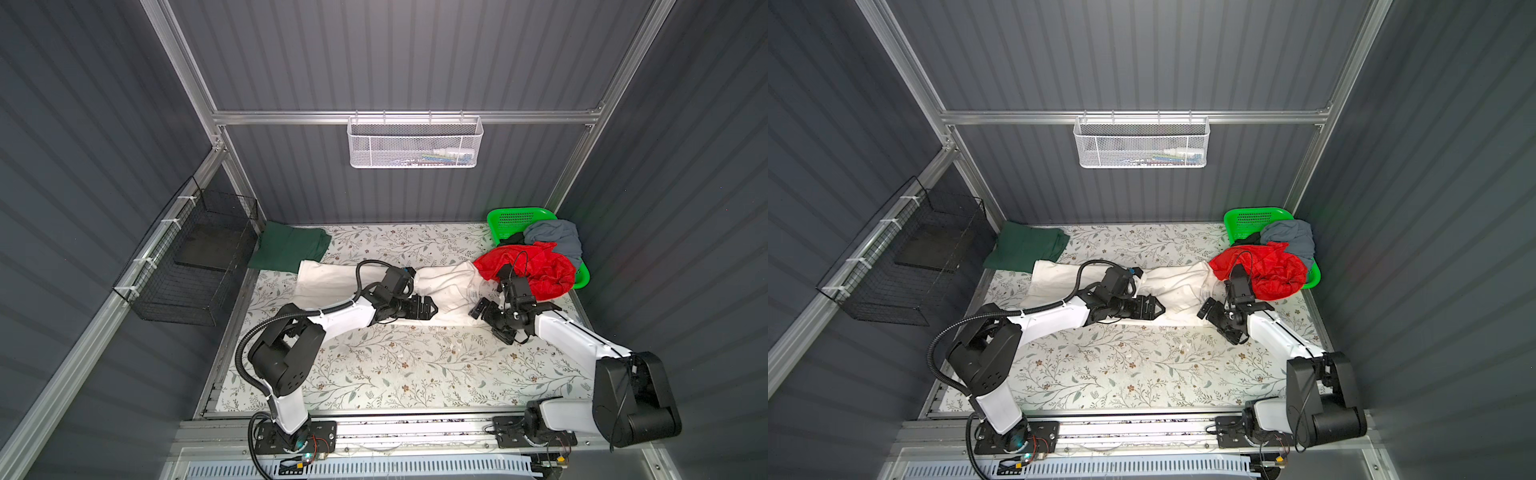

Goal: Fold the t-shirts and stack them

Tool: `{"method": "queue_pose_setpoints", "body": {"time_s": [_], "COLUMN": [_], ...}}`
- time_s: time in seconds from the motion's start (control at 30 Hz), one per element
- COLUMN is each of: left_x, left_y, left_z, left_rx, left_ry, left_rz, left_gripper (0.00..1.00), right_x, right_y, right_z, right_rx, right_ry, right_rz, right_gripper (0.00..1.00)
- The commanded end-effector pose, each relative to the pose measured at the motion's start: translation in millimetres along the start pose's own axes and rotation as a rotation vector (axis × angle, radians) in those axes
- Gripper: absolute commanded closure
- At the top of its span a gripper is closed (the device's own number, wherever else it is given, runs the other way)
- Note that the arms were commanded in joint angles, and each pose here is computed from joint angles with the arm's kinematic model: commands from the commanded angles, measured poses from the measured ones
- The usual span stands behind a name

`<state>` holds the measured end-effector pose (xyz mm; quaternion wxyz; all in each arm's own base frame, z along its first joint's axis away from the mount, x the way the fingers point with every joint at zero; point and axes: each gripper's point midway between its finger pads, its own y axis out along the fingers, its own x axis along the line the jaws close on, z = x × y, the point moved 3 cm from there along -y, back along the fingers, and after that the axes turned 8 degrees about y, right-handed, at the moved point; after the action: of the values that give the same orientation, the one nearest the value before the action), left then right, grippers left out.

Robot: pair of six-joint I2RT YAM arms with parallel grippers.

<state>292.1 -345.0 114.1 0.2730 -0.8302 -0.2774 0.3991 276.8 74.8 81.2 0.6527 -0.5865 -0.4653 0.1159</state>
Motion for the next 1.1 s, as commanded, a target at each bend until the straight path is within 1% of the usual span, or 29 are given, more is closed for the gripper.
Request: {"method": "queue_pose_setpoints", "body": {"time_s": [0.0,0.27,0.47,0.67,0.73,0.83,0.9,0.97,1.07], "left_x": [-7.1,-6.7,2.1,6.2,7.8,9.0,11.5,13.7,17.5], "left_y": [12.2,21.3,28.9,36.9,38.6,40.2,40.7,41.3,42.3], "left_z": [14.3,20.0,22.2,22.4,22.1,20.6,20.7,21.9,23.6], "left_rx": [0.044,0.076,0.108,0.131,0.134,0.137,0.147,0.159,0.174], "left_ry": [-0.02,-0.032,-0.041,-0.047,-0.048,-0.043,-0.045,-0.047,-0.05], "left_rz": [0.022,0.006,-0.066,-0.104,-0.113,-0.127,-0.149,-0.166,-0.191], "left_gripper": [0.05,0.09,0.13,0.18,0.22,0.35,0.38,0.46,0.47], "right_x": [2.1,-1.1,-3.9,-6.2,-6.7,-7.5,-7.6,-8.0,-7.2], "right_y": [-1.9,-1.7,-0.3,1.6,1.5,1.2,2.1,3.2,3.6], "right_z": [-2.0,-0.3,-0.4,-0.4,-0.3,-0.1,0.1,1.1,1.3], "right_rx": [-0.017,-0.015,-0.014,-0.009,-0.009,-0.011,-0.009,-0.003,0.0], "right_ry": [0.01,0.009,0.017,0.021,0.02,0.021,0.022,0.027,0.027], "right_rz": [-0.024,-0.019,-0.016,-0.014,-0.014,-0.016,-0.021,-0.026,-0.031], "right_gripper": [0.01,0.01,0.01,0.01,0.01,0.01,0.01,0.01,0.01]}}
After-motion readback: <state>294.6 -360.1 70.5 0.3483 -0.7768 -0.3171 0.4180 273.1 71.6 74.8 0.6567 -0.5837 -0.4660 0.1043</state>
